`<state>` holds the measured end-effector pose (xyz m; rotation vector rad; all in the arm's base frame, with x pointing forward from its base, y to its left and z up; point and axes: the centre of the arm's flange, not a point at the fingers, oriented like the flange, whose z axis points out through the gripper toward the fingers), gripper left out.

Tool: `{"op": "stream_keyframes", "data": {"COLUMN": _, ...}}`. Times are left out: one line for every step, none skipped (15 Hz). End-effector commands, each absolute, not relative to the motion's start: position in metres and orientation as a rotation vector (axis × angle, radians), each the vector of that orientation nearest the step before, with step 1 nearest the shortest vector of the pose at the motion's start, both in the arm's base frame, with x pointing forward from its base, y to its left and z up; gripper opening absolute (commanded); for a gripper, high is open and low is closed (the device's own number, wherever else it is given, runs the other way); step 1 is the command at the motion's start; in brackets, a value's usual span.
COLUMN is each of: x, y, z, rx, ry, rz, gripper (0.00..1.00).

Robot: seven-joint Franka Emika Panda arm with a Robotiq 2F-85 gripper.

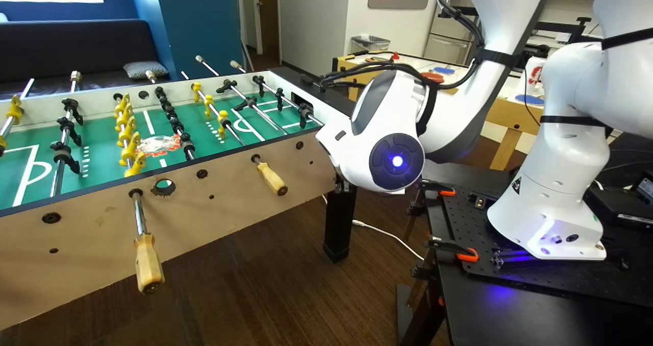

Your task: Turn the first wooden handle anti clockwise

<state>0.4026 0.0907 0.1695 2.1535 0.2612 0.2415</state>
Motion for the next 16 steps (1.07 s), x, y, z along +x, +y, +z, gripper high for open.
{"op": "stream_keyframes", "data": {"x": 0.416, "y": 0.109, "z": 0.127, "rx": 1.957, "ry": 0.289, "rz": 0.312, "gripper": 1.0}}
{"op": "stream_keyframes", "data": {"x": 0.418, "y": 0.114, "z": 0.114, "rx": 1.901, "ry": 0.304, "rz": 0.343, "gripper": 1.0}}
{"op": "stream_keyframes", "data": {"x": 0.419, "y": 0.121, "z": 0.099, "rx": 1.847, "ry": 0.319, "rz": 0.378, "gripper": 1.0}}
{"op": "stream_keyframes", "data": {"x": 0.419, "y": 0.127, "z": 0.087, "rx": 1.793, "ry": 0.332, "rz": 0.412, "gripper": 1.0}}
{"op": "stream_keyframes", "data": {"x": 0.419, "y": 0.133, "z": 0.074, "rx": 1.74, "ry": 0.338, "rz": 0.447, "gripper": 1.0}}
{"op": "stream_keyframes", "data": {"x": 0.42, "y": 0.136, "z": 0.063, "rx": 1.714, "ry": 0.338, "rz": 0.466, "gripper": 1.0}}
{"op": "stream_keyframes", "data": {"x": 0.421, "y": 0.14, "z": 0.054, "rx": 1.691, "ry": 0.333, "rz": 0.484, "gripper": 1.0}}
{"op": "stream_keyframes", "data": {"x": 0.424, "y": 0.141, "z": 0.046, "rx": 1.676, "ry": 0.331, "rz": 0.495, "gripper": 1.0}}
{"op": "stream_keyframes", "data": {"x": 0.427, "y": 0.143, "z": 0.039, "rx": 1.661, "ry": 0.333, "rz": 0.503, "gripper": 1.0}}
{"op": "stream_keyframes", "data": {"x": 0.431, "y": 0.142, "z": 0.033, "rx": 1.647, "ry": 0.335, "rz": 0.509, "gripper": 1.0}}
{"op": "stream_keyframes", "data": {"x": 0.435, "y": 0.142, "z": 0.028, "rx": 1.637, "ry": 0.339, "rz": 0.511, "gripper": 1.0}}
{"op": "stream_keyframes", "data": {"x": 0.44, "y": 0.141, "z": 0.024, "rx": 1.633, "ry": 0.342, "rz": 0.51, "gripper": 1.0}}
{"op": "stream_keyframes", "data": {"x": 0.445, "y": 0.141, "z": 0.021, "rx": 1.628, "ry": 0.348, "rz": 0.512, "gripper": 1.0}}
{"op": "stream_keyframes", "data": {"x": 0.45, "y": 0.141, "z": 0.017, "rx": 1.627, "ry": 0.356, "rz": 0.515, "gripper": 1.0}}
{"op": "stream_keyframes", "data": {"x": 0.454, "y": 0.142, "z": 0.014, "rx": 1.625, "ry": 0.361, "rz": 0.519, "gripper": 1.0}}
{"op": "stream_keyframes", "data": {"x": 0.459, "y": 0.142, "z": 0.01, "rx": 1.622, "ry": 0.37, "rz": 0.525, "gripper": 1.0}}
